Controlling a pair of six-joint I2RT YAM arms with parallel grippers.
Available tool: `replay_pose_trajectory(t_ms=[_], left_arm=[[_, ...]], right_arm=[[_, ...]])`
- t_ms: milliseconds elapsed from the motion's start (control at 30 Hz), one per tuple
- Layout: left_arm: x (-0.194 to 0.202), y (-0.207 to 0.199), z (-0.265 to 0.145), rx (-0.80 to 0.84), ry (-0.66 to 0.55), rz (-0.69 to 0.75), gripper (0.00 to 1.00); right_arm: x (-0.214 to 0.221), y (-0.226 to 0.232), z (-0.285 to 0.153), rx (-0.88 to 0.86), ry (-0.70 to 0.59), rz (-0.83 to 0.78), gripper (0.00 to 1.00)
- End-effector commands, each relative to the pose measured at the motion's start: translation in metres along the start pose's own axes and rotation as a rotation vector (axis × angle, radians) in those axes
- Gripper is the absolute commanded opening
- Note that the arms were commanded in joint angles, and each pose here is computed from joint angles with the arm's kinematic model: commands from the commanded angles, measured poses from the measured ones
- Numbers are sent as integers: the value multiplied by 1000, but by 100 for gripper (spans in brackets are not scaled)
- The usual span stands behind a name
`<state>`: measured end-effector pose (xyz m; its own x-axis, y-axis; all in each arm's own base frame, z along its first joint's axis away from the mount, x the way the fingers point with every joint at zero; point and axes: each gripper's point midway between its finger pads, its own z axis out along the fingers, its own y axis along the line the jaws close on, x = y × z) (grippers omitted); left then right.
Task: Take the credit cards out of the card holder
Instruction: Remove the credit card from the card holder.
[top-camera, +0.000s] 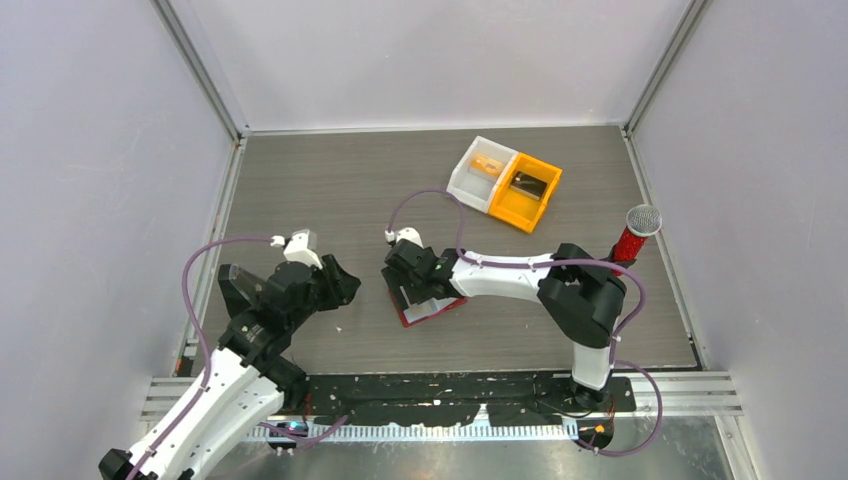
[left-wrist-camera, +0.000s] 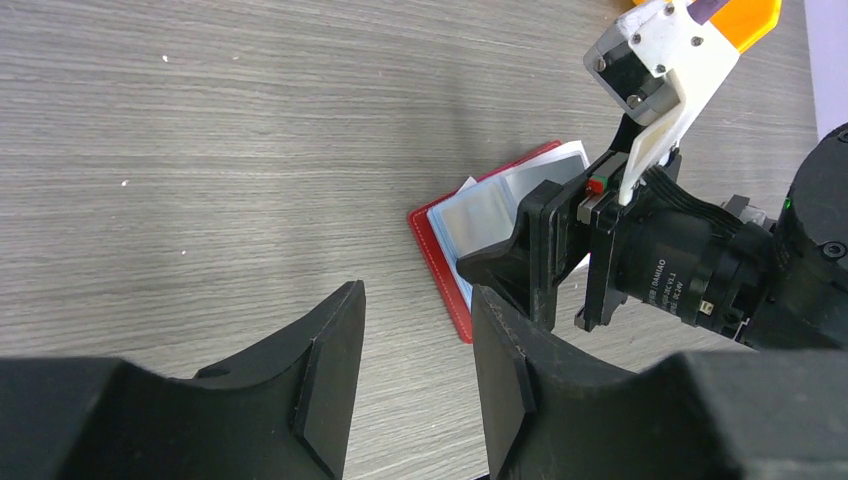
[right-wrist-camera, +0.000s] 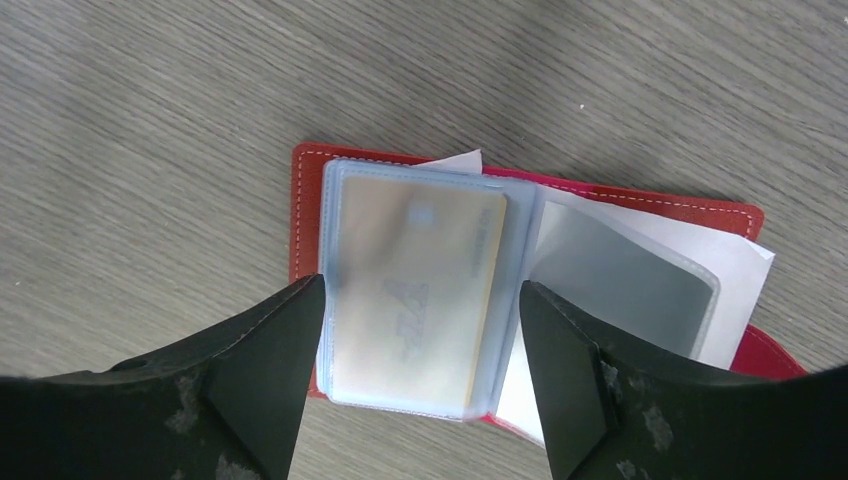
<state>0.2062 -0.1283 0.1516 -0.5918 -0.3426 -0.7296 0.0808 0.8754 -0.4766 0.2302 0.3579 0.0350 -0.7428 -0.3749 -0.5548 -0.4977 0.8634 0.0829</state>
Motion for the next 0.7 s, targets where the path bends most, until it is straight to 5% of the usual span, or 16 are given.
replay_pose_trajectory(t_ms=[0, 667], left_arm=[[1, 5, 2, -20, -2, 2, 46], [21, 0, 17, 16, 75, -16, 46]], right_arm=[[-13, 0, 1, 39, -41, 14, 77], [-9, 19, -4, -90, -50, 89, 54]])
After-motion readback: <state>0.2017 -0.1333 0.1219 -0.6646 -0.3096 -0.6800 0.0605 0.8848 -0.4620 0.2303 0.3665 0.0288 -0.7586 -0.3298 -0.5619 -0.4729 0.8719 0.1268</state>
